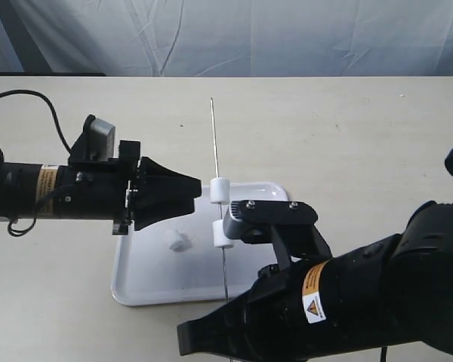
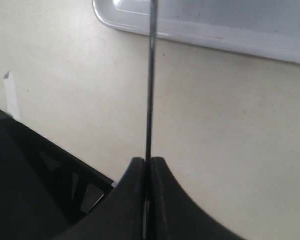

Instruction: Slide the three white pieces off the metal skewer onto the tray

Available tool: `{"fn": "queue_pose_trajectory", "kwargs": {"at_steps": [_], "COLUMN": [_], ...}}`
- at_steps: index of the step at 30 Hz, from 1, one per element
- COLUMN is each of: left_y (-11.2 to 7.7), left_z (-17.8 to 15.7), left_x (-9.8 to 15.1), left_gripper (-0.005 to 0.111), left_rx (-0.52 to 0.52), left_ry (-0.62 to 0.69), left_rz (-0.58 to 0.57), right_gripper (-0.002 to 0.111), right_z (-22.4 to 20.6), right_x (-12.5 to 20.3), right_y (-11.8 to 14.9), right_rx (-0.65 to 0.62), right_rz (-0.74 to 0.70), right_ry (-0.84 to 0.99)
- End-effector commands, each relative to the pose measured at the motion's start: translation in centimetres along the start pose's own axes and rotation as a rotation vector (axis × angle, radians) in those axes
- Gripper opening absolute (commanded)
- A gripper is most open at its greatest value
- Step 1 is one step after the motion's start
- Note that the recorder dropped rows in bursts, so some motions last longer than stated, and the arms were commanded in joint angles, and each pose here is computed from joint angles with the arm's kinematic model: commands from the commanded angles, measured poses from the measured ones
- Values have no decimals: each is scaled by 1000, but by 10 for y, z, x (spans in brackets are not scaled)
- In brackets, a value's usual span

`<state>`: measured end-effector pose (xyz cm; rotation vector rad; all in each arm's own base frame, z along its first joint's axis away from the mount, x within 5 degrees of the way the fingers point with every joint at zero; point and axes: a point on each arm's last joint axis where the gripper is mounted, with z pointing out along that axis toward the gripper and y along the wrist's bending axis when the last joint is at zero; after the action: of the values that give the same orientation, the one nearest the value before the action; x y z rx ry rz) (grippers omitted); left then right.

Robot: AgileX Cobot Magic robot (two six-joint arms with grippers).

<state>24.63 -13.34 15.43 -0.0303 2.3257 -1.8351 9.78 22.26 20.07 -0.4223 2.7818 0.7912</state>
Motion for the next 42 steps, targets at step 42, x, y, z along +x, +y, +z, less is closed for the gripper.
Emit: {"fn": "queue_pose_trajectory", "kwargs": {"at_steps": [42], "left_y": [-32], "left_z": [-5], "left_x": [4], "left_gripper": [40], "left_rx": [48], "left_ry": [-12], "left_rz": [109], "right_gripper": [-1], "right_z": [19], "right_x": [-21], "right_y": [18], "right_rx": [-19], "right_rz": [13], "right_ry": [-18]}}
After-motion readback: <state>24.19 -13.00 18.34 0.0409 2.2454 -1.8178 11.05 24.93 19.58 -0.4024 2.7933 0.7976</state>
